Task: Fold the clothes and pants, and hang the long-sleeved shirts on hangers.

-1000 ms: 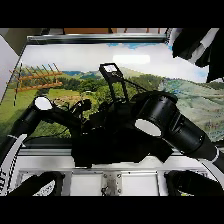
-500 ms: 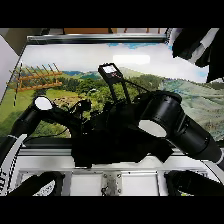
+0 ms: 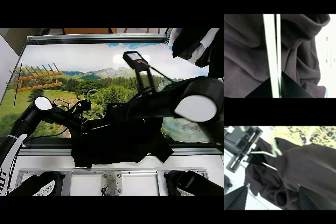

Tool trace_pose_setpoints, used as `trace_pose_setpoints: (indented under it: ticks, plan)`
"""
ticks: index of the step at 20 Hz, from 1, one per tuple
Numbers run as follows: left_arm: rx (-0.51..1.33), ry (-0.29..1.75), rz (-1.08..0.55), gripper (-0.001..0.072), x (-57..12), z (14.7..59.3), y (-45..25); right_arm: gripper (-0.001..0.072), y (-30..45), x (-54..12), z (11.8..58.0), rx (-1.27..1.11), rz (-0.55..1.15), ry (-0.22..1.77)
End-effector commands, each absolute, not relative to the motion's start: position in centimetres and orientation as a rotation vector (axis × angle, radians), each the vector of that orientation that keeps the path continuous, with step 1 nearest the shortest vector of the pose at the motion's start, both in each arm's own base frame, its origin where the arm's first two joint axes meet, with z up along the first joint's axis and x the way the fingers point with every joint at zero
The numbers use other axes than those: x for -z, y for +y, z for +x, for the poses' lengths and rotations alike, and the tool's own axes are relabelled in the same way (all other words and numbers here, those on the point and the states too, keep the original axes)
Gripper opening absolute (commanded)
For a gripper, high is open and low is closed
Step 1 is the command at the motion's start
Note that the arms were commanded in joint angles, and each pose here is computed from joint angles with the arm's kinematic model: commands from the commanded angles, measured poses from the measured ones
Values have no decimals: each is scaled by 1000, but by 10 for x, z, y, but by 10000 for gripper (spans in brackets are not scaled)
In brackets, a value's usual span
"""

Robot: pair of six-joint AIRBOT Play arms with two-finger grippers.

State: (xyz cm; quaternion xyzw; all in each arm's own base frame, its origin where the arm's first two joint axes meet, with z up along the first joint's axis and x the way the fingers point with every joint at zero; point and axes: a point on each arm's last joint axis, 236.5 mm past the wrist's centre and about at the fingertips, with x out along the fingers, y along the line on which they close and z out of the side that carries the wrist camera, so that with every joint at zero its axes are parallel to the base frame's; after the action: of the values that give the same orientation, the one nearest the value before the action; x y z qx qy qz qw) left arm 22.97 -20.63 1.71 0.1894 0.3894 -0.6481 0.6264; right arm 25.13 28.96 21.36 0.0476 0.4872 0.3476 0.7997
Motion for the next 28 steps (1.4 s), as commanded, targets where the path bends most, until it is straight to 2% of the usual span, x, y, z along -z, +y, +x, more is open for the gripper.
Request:
trace_pose_setpoints:
  ticks: [1, 8, 13, 15, 19, 23, 28]
  plan:
    - [1485, 896, 432, 12, -17, 230, -206, 666, 263, -223, 255, -828, 133, 1073]
    - [1484, 896, 433, 12, -17, 230, -206, 666, 243, -223, 272, -914, -96, 932]
    - [1490, 899, 432, 12, -17, 228, -206, 666, 182, -207, 308, -878, -265, 841]
    - [1491, 900, 432, 12, -17, 228, -206, 666, 162, -197, 311, -941, -250, 783]
    - [1497, 904, 431, 12, -17, 226, -205, 666, 129, -187, 323, -1037, -35, 579]
    - [1514, 914, 428, 12, -18, 222, -205, 666, 110, -163, 308, -1169, -67, 414]
    - [1530, 923, 423, 13, -18, 218, -204, 666, 118, -133, 291, -1301, 2, 440]
